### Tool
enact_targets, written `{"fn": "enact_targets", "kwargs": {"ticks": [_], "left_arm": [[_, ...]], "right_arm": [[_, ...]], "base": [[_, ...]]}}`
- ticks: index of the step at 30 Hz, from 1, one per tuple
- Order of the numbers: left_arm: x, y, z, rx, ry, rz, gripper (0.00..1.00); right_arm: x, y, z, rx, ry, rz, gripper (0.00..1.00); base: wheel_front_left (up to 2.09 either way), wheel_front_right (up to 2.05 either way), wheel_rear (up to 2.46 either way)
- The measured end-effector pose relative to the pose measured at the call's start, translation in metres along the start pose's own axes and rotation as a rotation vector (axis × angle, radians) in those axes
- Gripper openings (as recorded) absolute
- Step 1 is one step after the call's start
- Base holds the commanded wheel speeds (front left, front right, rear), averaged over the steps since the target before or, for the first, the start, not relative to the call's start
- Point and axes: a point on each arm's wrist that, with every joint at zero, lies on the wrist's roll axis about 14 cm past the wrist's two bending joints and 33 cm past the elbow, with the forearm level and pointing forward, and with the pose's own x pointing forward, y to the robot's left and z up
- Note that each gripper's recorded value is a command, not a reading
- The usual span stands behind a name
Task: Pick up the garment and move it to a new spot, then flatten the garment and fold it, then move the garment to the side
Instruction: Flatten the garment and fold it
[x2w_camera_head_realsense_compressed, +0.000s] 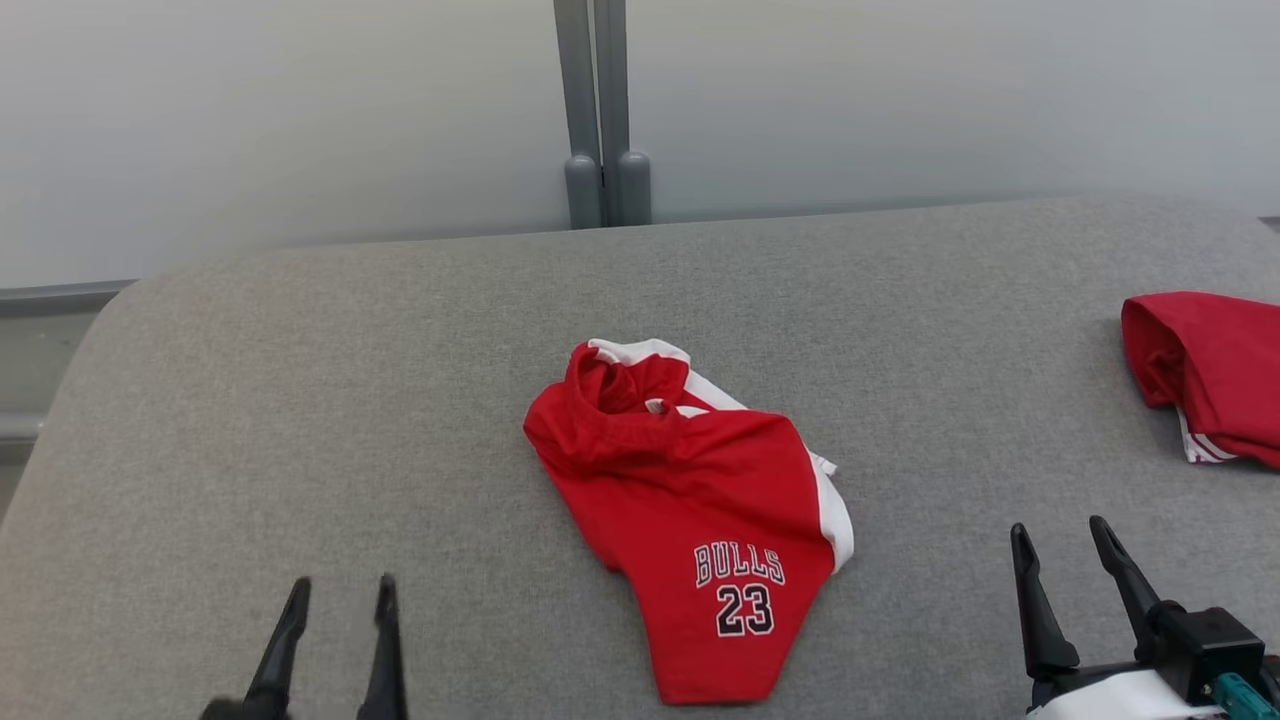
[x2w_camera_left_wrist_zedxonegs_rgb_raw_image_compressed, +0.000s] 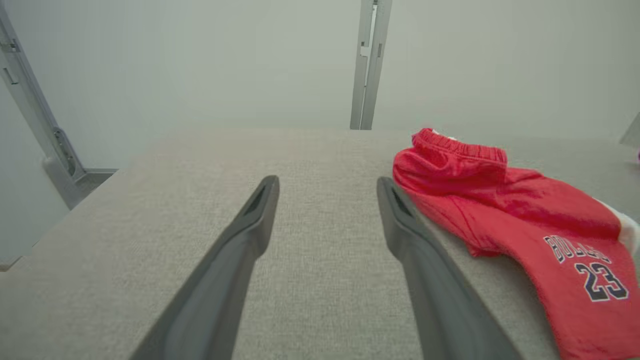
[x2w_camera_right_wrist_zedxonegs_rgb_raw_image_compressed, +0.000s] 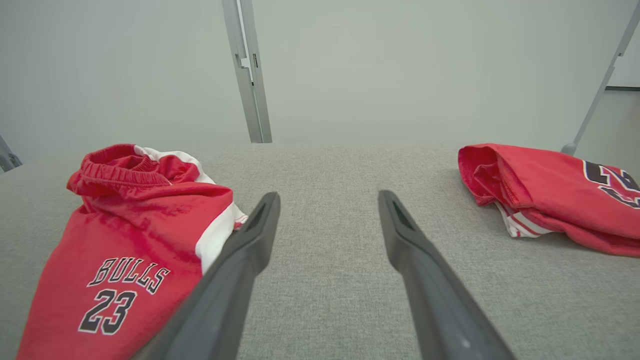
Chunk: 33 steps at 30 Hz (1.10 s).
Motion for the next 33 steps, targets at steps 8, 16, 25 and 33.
{"fn": "enact_targets", "kwargs": {"ticks": [8, 16, 25, 33], "left_arm": [[0.083, -0.113, 0.051, -0.020, -0.129, -0.328, 1.00], [0.142, -0.194, -0.021, 0.131, 0.288, -0.550, 1.00], [0.152, -0.190, -0.104, 0.287, 0.614, -0.494, 0.76], [0.149, -0.184, -0.108, 0.254, 0.652, -0.495, 0.00]], "right_arm": [[0.021, 0.012, 0.016, 0.013, -0.055, 0.037, 1.00], [0.030, -0.001, 0.012, 0.045, -0.045, -0.019, 1.00], [0.006, -0.041, 0.001, 0.037, 0.001, -0.168, 1.00], [0.002, -0.044, -0.003, 0.035, 0.012, -0.182, 1.00]], "base": [[0.00, 0.00, 0.00], [0.00, 0.00, 0.00], [0.00, 0.00, 0.00], [0.00, 0.00, 0.00]]}}
